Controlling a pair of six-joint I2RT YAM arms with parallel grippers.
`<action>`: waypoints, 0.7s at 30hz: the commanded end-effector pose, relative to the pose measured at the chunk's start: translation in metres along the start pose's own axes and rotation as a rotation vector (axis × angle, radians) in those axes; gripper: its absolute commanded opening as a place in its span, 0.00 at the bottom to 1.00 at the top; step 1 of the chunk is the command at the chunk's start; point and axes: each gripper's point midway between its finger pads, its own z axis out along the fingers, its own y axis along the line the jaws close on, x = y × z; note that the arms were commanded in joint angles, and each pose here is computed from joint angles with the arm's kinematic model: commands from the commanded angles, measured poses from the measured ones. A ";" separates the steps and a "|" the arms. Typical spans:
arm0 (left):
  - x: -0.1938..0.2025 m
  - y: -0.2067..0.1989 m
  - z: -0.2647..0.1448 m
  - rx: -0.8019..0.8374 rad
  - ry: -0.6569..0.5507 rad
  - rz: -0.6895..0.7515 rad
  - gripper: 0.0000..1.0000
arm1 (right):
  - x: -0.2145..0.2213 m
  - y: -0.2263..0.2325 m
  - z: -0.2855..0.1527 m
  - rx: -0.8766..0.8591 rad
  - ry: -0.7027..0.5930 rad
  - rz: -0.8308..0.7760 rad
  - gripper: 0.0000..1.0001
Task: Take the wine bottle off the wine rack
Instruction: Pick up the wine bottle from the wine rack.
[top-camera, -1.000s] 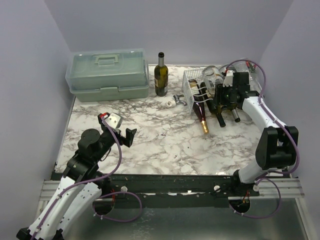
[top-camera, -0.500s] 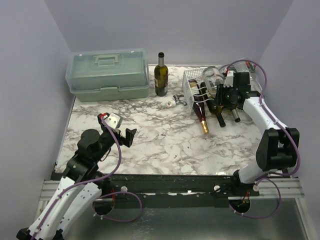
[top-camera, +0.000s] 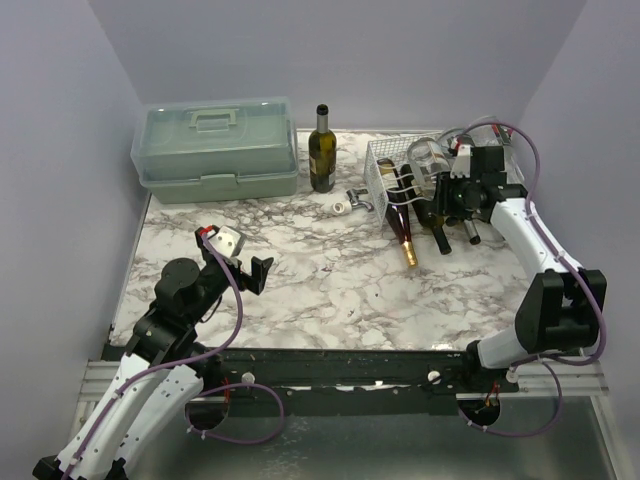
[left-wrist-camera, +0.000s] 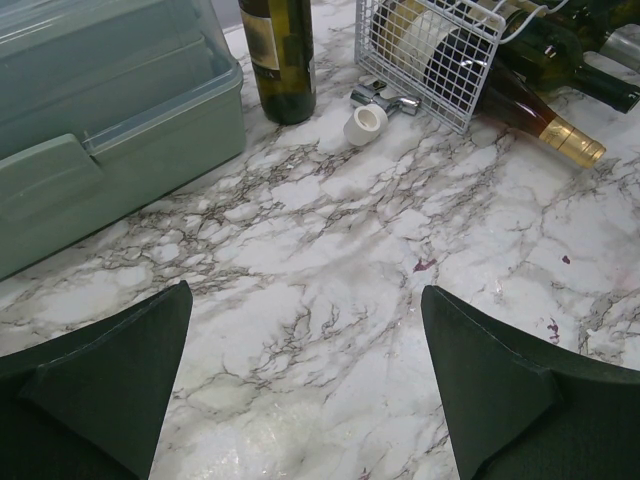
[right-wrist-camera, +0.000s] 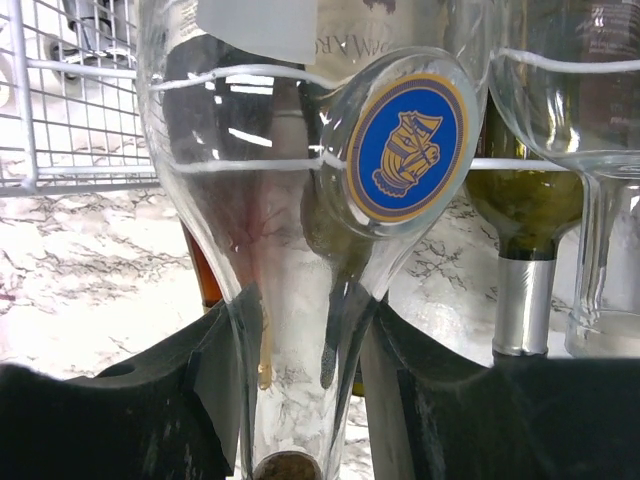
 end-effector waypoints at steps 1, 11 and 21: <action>0.000 -0.001 0.001 0.008 -0.011 -0.002 0.99 | -0.065 0.017 -0.035 -0.055 -0.263 -0.068 0.00; 0.003 -0.001 0.003 0.006 0.000 -0.001 0.99 | -0.068 0.025 -0.049 -0.103 -0.300 -0.073 0.00; 0.004 -0.001 0.003 0.006 0.004 -0.002 0.99 | -0.070 0.025 -0.060 -0.118 -0.338 -0.077 0.00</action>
